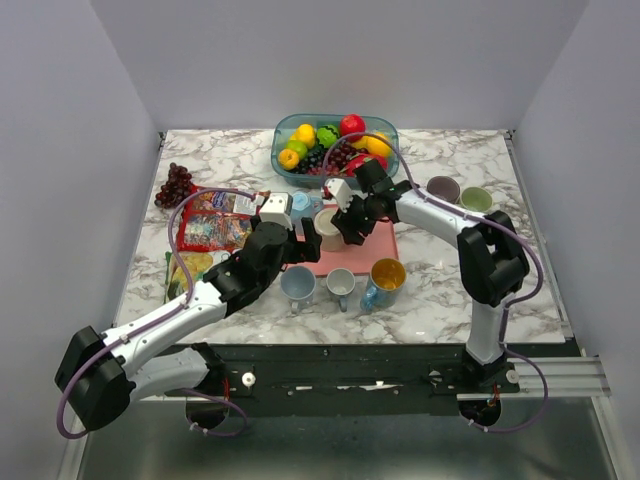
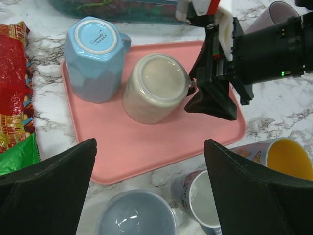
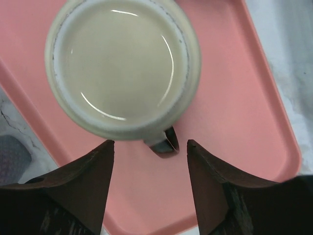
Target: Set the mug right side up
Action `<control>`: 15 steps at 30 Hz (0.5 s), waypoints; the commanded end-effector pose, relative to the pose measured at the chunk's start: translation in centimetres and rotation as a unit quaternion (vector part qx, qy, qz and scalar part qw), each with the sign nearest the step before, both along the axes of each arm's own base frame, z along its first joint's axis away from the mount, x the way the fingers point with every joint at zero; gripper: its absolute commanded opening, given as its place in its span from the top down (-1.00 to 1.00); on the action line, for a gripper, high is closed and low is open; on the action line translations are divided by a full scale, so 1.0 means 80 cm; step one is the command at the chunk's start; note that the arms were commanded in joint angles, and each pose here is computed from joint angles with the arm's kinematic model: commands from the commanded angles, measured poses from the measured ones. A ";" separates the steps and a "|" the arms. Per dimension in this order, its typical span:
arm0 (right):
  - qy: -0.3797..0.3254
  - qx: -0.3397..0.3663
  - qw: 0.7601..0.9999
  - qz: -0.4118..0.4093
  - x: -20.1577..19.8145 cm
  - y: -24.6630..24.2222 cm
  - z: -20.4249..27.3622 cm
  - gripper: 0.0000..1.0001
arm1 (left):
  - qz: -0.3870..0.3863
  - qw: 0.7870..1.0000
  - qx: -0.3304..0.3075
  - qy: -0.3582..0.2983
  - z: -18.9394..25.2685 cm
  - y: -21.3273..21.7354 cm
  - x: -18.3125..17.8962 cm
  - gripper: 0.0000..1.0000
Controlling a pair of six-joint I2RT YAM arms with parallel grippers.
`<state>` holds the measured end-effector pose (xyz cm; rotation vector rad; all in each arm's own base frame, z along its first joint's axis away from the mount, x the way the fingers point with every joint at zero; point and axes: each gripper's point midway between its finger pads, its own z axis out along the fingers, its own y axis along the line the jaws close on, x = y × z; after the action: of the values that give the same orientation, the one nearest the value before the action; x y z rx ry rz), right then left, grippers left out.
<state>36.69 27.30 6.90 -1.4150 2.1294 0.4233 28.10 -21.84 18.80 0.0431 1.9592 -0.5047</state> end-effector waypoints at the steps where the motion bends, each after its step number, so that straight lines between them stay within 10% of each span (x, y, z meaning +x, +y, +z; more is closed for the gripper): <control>1: -0.008 -0.008 1.000 0.030 0.000 0.027 -0.009 -0.29 | -0.002 1.000 -0.008 -0.010 0.011 -0.004 0.006 -0.98; 15: -0.050 -0.022 0.998 -0.018 0.006 0.014 0.002 0.37 | 0.012 0.999 -0.023 -0.039 0.039 0.014 0.000 -0.98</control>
<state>36.23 28.81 5.50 -1.4607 2.1106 0.3499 27.80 -21.18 21.21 0.0212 1.8936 -0.5396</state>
